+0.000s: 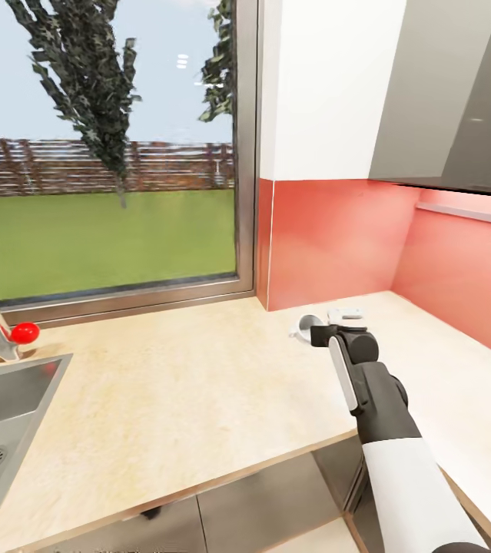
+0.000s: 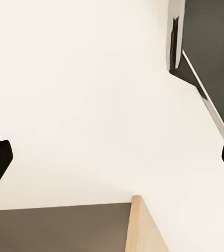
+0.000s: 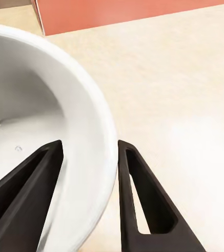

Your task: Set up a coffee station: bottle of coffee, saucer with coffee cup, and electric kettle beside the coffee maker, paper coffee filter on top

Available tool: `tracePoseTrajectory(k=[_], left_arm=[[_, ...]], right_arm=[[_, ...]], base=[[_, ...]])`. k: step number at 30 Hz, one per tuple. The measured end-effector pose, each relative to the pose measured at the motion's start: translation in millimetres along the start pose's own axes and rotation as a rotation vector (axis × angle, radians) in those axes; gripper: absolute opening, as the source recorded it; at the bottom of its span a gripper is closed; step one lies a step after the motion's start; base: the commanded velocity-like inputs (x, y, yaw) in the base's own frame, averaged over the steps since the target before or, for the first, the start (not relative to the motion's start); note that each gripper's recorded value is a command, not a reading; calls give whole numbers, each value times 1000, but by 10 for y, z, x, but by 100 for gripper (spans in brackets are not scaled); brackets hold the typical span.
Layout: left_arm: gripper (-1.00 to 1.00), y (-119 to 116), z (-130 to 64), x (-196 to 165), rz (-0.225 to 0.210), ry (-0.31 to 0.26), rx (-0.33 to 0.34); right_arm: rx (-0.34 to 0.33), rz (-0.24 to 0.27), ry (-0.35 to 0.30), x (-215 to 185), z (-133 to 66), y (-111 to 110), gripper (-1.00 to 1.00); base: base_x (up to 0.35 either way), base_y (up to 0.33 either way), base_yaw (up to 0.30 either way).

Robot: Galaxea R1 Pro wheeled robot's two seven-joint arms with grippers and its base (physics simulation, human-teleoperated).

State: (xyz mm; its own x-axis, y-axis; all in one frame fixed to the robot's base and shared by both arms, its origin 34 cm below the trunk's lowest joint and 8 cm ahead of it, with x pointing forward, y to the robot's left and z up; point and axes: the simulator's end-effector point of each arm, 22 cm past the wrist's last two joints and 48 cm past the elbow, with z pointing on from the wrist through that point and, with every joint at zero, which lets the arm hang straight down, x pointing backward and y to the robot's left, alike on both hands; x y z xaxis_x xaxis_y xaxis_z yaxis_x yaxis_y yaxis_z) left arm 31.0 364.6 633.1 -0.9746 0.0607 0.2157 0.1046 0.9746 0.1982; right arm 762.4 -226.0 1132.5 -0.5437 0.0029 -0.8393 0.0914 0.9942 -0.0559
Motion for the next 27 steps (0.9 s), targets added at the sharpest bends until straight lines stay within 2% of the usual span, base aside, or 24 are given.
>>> tracePoseTrajectory(k=[27], left_arm=[[100, -1, -2, -20, 0, -3, 0]], right_arm=[[0, 0, 6, 24, 22, 1, -100]], base=[[0, 0, 266]])
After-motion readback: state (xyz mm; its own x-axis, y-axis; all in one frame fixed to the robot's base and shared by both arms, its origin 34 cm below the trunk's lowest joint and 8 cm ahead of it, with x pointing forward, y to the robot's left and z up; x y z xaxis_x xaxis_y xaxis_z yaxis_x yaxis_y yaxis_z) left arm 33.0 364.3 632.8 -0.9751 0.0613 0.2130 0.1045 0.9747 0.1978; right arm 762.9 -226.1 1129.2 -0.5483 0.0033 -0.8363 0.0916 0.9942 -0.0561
